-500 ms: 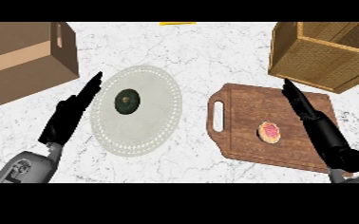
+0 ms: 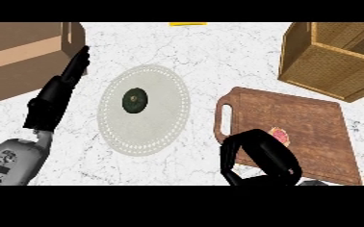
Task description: Pick the cupcake from the cutting board and place it in the basket
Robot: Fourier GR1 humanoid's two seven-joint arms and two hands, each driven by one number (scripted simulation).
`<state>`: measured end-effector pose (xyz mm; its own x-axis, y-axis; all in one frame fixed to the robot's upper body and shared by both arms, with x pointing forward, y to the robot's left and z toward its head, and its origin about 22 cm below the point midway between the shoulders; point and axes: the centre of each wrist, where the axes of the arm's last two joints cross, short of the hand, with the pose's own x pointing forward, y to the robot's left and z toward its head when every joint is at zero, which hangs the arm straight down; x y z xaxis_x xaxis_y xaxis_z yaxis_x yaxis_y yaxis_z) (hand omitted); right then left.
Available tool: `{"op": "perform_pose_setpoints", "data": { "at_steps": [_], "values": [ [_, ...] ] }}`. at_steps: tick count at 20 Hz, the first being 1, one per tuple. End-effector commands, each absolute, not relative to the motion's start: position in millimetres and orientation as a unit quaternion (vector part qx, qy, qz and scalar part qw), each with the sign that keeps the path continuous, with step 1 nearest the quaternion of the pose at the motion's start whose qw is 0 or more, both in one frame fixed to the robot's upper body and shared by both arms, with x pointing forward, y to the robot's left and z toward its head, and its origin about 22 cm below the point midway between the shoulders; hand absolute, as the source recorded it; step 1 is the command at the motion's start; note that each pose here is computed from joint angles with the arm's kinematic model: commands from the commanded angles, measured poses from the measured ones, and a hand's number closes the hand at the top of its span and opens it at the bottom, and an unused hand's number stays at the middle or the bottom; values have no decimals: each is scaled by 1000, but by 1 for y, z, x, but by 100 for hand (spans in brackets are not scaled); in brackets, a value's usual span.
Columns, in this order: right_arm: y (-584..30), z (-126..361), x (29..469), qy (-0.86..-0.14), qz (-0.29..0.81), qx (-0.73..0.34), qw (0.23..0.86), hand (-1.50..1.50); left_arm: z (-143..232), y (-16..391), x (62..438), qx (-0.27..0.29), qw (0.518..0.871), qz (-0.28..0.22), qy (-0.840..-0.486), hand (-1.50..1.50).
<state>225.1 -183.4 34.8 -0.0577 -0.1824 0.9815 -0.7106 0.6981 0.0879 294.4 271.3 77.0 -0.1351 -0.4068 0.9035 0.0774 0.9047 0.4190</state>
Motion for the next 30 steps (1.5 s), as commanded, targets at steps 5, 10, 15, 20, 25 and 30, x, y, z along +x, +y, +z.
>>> {"op": "perform_pose_setpoints", "data": {
  "at_steps": [5,10,15,20,25,30],
  "values": [
    [-139,86,180,-738,271,288,547,-150,54,283,279,122,632,-161,-748,0],
    [-182,155,226,-772,396,37,496,-150,73,293,285,133,636,-170,-741,0],
    [-196,213,233,-678,583,-101,436,-150,78,288,294,135,624,-169,-751,0],
    [-209,251,241,-546,721,-117,411,-150,77,291,290,122,627,-166,-751,0],
    [-195,272,261,-472,774,-89,412,-150,79,287,302,117,630,-170,-749,0],
    [-201,269,281,-423,796,-99,422,-150,76,289,293,119,626,-167,-752,0]
  ]
}}
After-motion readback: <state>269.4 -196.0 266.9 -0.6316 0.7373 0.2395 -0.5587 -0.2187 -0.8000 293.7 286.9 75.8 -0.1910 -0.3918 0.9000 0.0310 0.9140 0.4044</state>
